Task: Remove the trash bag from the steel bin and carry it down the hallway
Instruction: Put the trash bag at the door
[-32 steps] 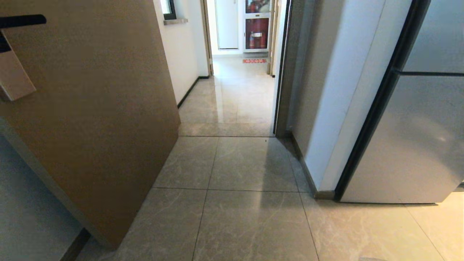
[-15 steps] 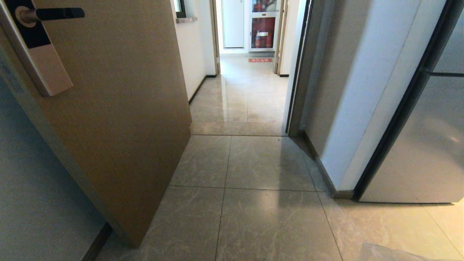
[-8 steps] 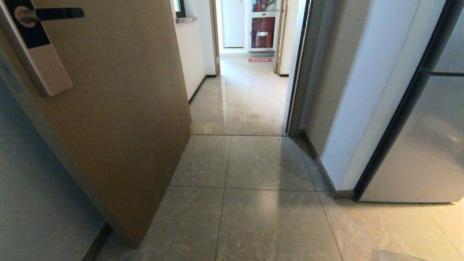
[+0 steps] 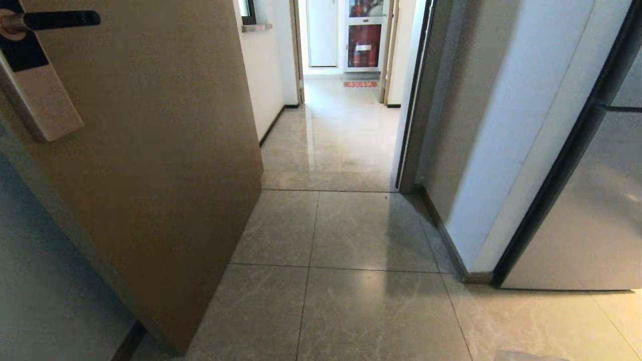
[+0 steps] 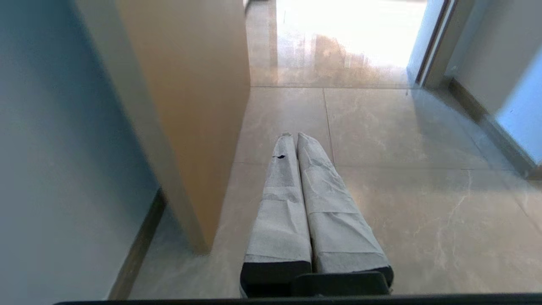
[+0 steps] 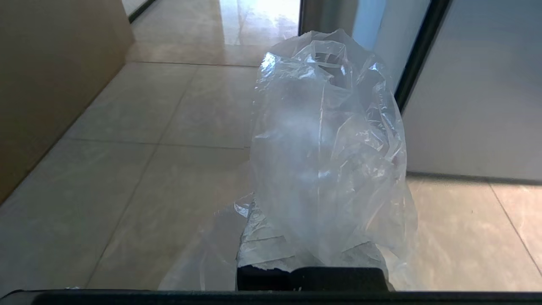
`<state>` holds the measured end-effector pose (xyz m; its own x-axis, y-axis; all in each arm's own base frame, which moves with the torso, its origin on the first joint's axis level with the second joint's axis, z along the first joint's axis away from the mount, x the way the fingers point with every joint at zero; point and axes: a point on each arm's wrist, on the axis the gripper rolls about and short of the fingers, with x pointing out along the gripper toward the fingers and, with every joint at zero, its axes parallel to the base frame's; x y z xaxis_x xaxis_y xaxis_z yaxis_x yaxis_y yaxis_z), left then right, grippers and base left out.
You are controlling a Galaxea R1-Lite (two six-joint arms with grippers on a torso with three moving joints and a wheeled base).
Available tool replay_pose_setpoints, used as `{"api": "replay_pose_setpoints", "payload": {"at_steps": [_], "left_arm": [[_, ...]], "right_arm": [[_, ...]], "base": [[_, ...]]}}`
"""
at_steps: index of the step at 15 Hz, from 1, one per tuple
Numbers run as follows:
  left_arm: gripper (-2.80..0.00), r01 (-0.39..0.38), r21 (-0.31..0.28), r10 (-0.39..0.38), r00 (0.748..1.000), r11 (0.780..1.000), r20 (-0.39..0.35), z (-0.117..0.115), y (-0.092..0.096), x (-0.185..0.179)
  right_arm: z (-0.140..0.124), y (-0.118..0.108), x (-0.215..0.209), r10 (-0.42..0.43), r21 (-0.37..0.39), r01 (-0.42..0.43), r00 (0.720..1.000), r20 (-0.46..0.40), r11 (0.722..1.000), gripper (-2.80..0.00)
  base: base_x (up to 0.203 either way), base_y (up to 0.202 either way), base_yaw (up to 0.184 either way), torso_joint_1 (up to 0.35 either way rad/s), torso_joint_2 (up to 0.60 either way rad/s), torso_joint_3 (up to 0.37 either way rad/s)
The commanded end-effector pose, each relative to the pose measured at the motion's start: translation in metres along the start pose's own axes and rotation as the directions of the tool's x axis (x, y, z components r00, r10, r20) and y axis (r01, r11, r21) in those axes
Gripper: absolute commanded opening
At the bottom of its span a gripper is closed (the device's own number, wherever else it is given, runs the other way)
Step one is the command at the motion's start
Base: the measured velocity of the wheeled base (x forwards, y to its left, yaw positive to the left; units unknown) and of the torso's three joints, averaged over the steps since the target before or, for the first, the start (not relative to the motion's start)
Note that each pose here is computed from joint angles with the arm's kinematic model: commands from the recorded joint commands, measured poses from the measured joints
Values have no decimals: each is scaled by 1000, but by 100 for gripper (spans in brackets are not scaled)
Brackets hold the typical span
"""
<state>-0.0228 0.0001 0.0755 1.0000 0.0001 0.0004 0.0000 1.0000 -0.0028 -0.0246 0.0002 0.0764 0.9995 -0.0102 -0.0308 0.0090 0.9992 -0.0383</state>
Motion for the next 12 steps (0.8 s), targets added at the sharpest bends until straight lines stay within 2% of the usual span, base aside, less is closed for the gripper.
{"api": "replay_pose_setpoints", "payload": {"at_steps": [1, 6, 12], "left_arm": [[-280, -1, 0, 1, 1000, 1000, 1, 0, 0, 0], [-280, -1, 0, 1, 1000, 1000, 1, 0, 0, 0], [-280, -1, 0, 1, 1000, 1000, 1, 0, 0, 0]], "right_arm": [[0, 0, 0, 0, 0, 0, 1000, -1, 1000, -280], [0, 0, 0, 0, -1, 0, 1000, -1, 1000, -280], [0, 0, 0, 0, 0, 0, 1000, -1, 1000, -280]], "base": [[207, -170, 6, 2, 3, 3], [185, -184, 1, 4, 4, 3], [6, -10, 2, 0, 0, 0]]}}
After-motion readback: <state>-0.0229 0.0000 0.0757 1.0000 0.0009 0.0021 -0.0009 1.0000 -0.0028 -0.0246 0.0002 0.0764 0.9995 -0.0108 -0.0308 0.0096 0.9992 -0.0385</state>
